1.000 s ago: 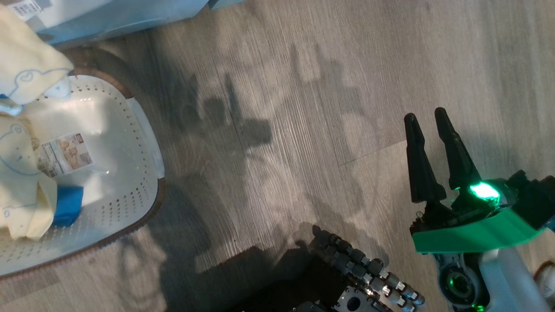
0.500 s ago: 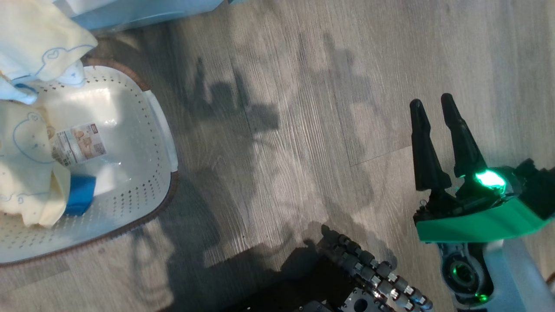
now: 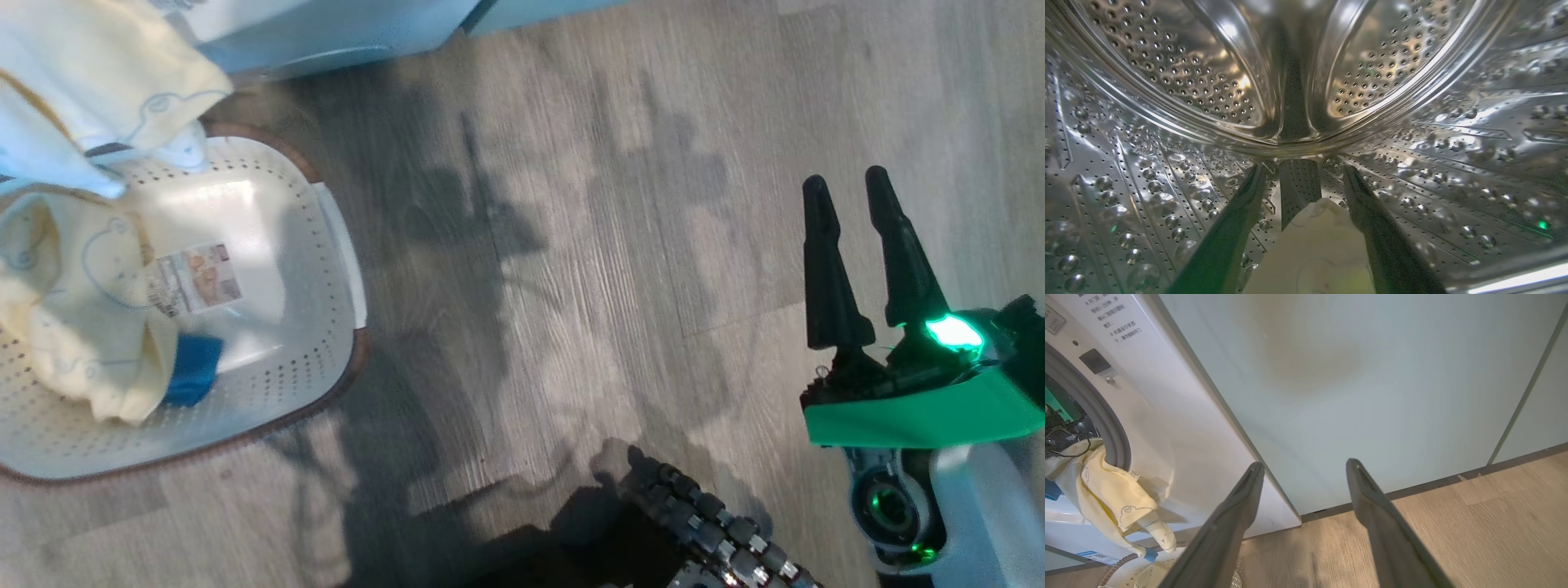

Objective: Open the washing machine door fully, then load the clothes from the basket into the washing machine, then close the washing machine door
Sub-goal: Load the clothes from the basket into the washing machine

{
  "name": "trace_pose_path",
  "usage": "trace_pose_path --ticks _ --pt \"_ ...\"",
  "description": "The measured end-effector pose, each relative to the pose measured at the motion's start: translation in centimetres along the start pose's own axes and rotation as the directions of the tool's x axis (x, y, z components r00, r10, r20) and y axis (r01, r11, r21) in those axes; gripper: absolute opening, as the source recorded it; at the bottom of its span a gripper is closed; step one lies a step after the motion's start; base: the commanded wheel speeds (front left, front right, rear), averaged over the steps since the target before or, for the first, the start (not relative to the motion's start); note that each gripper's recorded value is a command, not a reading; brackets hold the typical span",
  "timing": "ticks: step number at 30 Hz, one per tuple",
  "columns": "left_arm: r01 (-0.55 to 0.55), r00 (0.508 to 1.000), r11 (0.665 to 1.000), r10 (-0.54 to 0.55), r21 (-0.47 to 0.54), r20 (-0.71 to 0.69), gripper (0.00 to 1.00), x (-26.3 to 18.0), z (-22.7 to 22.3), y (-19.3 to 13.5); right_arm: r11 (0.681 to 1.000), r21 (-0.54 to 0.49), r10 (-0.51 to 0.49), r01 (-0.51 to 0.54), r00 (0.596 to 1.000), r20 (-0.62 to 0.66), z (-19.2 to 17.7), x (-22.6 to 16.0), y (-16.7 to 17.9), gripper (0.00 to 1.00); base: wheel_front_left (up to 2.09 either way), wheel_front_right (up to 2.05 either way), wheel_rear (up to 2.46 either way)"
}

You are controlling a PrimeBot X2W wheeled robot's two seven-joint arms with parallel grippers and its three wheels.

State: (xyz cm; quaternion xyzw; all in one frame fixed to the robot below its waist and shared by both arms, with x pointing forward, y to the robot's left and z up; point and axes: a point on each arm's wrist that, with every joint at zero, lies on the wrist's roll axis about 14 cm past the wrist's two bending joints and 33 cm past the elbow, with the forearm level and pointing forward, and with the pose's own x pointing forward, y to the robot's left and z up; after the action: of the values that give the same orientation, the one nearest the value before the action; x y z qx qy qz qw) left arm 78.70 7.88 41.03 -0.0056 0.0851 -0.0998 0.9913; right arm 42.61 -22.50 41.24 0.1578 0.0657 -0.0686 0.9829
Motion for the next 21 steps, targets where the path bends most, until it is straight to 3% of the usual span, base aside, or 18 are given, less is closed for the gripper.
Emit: trace_pose_path --ticks 10,21 --pt "0.069 0.993 0.998 -0.069 0.001 0.092 1.0 -5.4 0.5 -2.2 0.997 -0.049 0.056 -0.054 0.997 0.046 1.5 0.3 1.4 1.0 0.0 0.0 0.0" --pt "0.072 0.979 0.997 -0.074 0.017 0.192 1.0 -15.6 1.4 -3.1 0.987 -0.112 0.124 -0.117 0.99 0.064 2.2 -0.4 3.5 1.0 0.0 0.0 0.0"
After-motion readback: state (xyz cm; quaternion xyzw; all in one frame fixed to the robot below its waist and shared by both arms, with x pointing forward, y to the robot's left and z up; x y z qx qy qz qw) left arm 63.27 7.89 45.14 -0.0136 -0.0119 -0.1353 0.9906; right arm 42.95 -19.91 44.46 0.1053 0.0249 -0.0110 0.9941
